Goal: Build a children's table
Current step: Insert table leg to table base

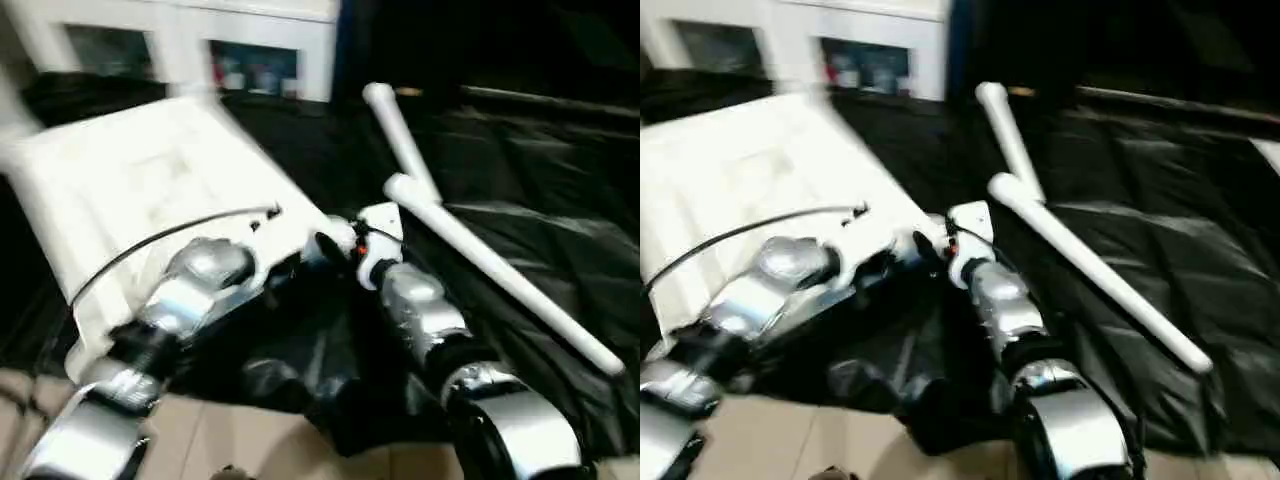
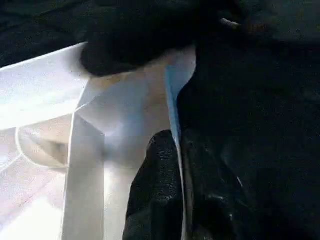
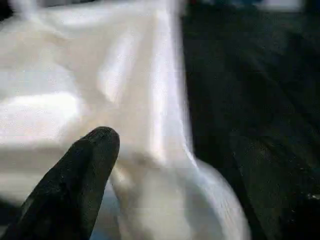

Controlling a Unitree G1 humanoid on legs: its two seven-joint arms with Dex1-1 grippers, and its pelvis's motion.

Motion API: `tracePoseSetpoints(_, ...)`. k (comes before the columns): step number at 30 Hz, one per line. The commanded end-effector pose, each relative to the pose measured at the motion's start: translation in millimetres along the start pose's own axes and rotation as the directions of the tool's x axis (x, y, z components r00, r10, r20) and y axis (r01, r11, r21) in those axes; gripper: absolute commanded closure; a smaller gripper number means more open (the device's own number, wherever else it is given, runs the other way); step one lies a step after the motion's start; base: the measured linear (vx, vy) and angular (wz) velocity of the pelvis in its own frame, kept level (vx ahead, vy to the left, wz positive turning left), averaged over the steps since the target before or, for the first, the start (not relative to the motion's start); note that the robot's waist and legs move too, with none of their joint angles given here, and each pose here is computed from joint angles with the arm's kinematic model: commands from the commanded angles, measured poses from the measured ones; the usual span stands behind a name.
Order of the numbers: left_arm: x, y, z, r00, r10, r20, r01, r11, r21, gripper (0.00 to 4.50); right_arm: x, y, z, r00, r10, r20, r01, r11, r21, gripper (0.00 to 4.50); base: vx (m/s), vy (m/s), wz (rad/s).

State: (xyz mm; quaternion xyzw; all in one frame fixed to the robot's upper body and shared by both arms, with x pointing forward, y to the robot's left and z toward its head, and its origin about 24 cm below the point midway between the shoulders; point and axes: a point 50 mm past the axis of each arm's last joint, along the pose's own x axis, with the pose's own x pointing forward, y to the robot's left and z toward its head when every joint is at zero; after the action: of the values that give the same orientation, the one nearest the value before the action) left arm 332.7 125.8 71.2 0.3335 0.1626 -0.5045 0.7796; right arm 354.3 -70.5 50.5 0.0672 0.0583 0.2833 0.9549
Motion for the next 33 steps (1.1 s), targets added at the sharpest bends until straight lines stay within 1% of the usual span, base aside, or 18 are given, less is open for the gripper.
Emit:
tracePoseSetpoints(1, 4, -8.2, 4.4, 0.996, -0.090, 0.000, 0.089, 0.988, 0.123, 4.50, -9.5, -12.1, 15.8, 0.997, 0.003, 0.075, -0.004, 1.000, 0.015, 0.55, 0.000, 0.000, 0.00)
tracePoseSetpoints(3, 1, -7.3, 2.4, 0.995, -0.104, 0.005, 0.102, 0.984, 0.145, 4.50, -14.5, -14.6, 21.0, 0.994, 0.011, 0.105, -0.014, 0.999, 0.032, 0.55, 0.000, 0.000, 0.00)
tracePoseSetpoints(6, -6, -5.2, -8.2, 0.992, -0.119, -0.030, 0.122, 0.984, 0.128, 4.50, -27.2, -17.0, 32.3, 0.983, 0.035, 0.180, -0.047, 0.997, 0.065, 0.55, 0.000, 0.000, 0.00)
tracePoseSetpoints(9, -10, -5.1, -14.1, 0.990, -0.136, -0.026, 0.138, 0.984, 0.115, 4.50, -37.5, -21.6, 36.7, 0.976, 0.024, 0.216, -0.042, 0.996, 0.079, 0.55, 0.000, 0.000, 0.00)
tracePoseSetpoints(12, -12, -0.8, -21.1, 0.995, -0.085, -0.050, 0.090, 0.988, 0.122, 4.50, -47.5, -30.4, 34.0, 0.981, -0.041, 0.187, 0.028, 0.997, 0.070, 0.55, 0.000, 0.000, 0.00)
tracePoseSetpoints(13, -13, 1.6, -21.4, 0.997, -0.077, -0.030, 0.080, 0.992, 0.098, 4.50, -52.7, -36.2, 31.5, 0.985, -0.094, 0.148, 0.087, 0.995, 0.054, 0.55, 0.000, 0.000, 0.00)
tracePoseSetpoints(14, -14, 2.6, -19.7, 0.997, -0.073, -0.007, 0.073, 0.993, 0.088, 4.20, -55.1, -41.0, 29.2, 0.983, -0.134, 0.121, 0.130, 0.991, 0.039, 0.50, 0.000, 0.000, 0.00)
tracePoseSetpoints(16, -18, 4.2, -15.0, 0.996, -0.070, 0.049, 0.067, 0.996, 0.065, 4.02, -60.6, -51.9, 25.2, 0.973, -0.220, 0.075, 0.219, 0.976, 0.013, 0.50, 0.000, 0.000, 0.00)
tracePoseSetpoints(19, -26, 6.8, -10.4, 0.991, -0.073, 0.112, 0.068, 0.997, 0.043, 3.78, -69.6, -65.1, 30.2, 0.953, -0.294, 0.069, 0.294, 0.956, 0.020, 0.48, 0.000, 0.000, 0.00)
tracePoseSetpoints(20, -31, 8.3, -8.4, 0.987, -0.076, 0.143, 0.073, 0.997, 0.024, 3.72, -75.0, -72.0, 36.0, 0.947, -0.314, 0.074, 0.314, 0.949, 0.011, 0.48, 0.000, 0.000, 0.00)
tracePoseSetpoints(21, -35, 8.8, -8.1, 0.986, -0.084, 0.146, 0.081, 0.996, 0.022, 3.72, -78.3, -76.9, 39.6, 0.943, -0.325, 0.067, 0.327, 0.945, -0.009, 0.48, 0.000, 0.000, 0.00)
tracePoseSetpoints(23, -38, 9.1, -8.2, 0.985, -0.090, 0.146, 0.087, 0.996, 0.023, 3.45, -80.3, -79.8, 41.7, 0.941, -0.334, 0.061, 0.336, 0.942, -0.023, 0.48, 0.000, 0.000, 0.00)
tracePoseSetpoints(24, -47, 10.3, -6.2, 0.982, -0.096, 0.165, 0.097, 0.995, 0.004, 3.35, -85.7, -88.3, 46.6, 0.948, -0.316, 0.017, 0.317, 0.945, -0.084, 0.21, 0.000, 0.000, 0.00)
tracePoseSetpoints(25, -48, 10.4, -6.0, 0.981, -0.096, 0.166, 0.097, 0.995, 0.002, 3.35, -86.1, -88.9, 47.0, 0.949, -0.315, 0.014, 0.315, 0.945, -0.089, 0.21, 0.000, 0.000, 0.00)
tracePoseSetpoints(26, -56, 11.4, -1.5, 0.977, -0.086, 0.196, 0.093, 0.995, -0.028, 3.34, -93.7, -99.7, 49.9, 0.950, -0.304, -0.073, 0.287, 0.941, -0.181, 0.14, 0.000, 0.000, 0.00)
tracePoseSetpoints(27, -57, 11.5, -1.1, 0.977, -0.085, 0.198, 0.092, 0.995, -0.030, 3.28, -94.5, -100.8, 50.1, 0.949, -0.303, -0.083, 0.284, 0.940, -0.189, 0.11, 0.000, 0.000, 0.00)
tracePoseSetpoints(29, -61, 13.6, 2.7, 0.976, -0.047, 0.213, 0.058, 0.997, -0.045, 3.00, -104.5, -113.1, 52.3, 0.934, -0.308, -0.180, 0.259, 0.932, -0.254, 0.02, 0.000, 0.000, 0.00)
tracePoseSetpoints(33, -67, 7.9, 16.5, 0.962, 0.012, 0.274, 0.017, 0.995, -0.101, 2.84, -130.8, -140.2, 58.2, 0.868, -0.340, -0.362, 0.228, 0.921, -0.317, 0.00, 0.000, 0.000, 0.00)
